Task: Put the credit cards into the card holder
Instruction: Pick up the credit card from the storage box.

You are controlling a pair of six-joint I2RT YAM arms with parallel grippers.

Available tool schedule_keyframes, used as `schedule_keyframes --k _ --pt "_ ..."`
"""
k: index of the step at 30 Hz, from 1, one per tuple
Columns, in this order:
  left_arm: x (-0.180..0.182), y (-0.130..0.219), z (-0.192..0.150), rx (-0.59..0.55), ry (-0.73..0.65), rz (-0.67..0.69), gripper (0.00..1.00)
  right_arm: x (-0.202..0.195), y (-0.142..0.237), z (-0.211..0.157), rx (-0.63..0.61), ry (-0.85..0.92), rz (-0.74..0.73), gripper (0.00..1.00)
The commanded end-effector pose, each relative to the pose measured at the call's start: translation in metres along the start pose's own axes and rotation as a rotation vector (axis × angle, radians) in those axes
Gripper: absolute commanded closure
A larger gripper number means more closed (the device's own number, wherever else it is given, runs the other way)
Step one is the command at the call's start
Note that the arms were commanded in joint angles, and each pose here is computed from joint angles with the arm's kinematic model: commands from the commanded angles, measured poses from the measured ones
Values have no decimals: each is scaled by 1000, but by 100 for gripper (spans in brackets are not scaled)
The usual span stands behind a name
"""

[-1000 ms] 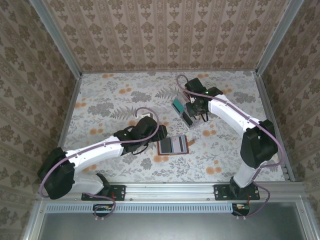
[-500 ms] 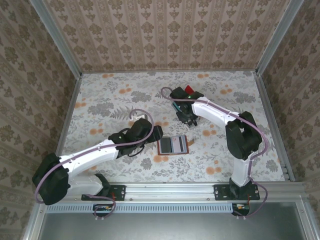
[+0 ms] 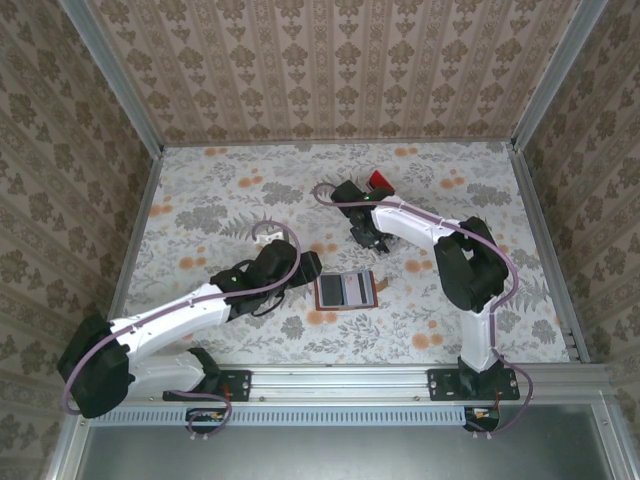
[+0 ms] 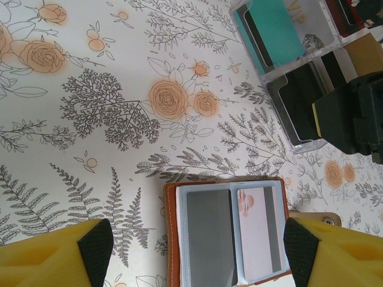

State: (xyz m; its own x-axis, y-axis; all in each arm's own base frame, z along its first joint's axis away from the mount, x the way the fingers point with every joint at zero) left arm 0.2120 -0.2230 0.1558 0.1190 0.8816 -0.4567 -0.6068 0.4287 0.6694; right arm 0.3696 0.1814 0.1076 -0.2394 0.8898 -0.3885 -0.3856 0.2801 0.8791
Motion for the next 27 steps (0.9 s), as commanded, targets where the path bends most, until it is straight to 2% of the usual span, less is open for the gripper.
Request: schedule_keyframes --k 1,14,27 --pt "9 2 0 -18 31 19 21 2 -7 4 -7 37 -63 67" --pt "11 2 0 -15 35 21 21 -8 -2 7 -69 53 -189 71" --pt "12 2 -2 -8 46 20 21 -14 6 7 -92 36 -189 88"
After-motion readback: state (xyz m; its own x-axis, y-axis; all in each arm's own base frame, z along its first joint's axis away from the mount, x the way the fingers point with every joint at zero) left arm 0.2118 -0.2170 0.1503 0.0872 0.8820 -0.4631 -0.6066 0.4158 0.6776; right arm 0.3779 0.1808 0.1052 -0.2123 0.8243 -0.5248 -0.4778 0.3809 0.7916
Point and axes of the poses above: each hand's point on the last joint's axis, 136 mm out from that joint toward the fingers, its own y axis back along the fingers, its own x axis along the line the jaws close on, z = x × y, the point moved 4 cm from there along y, back along the fingers, and after that the axes turned 6 degrees about -y, right-handed, at the moved point
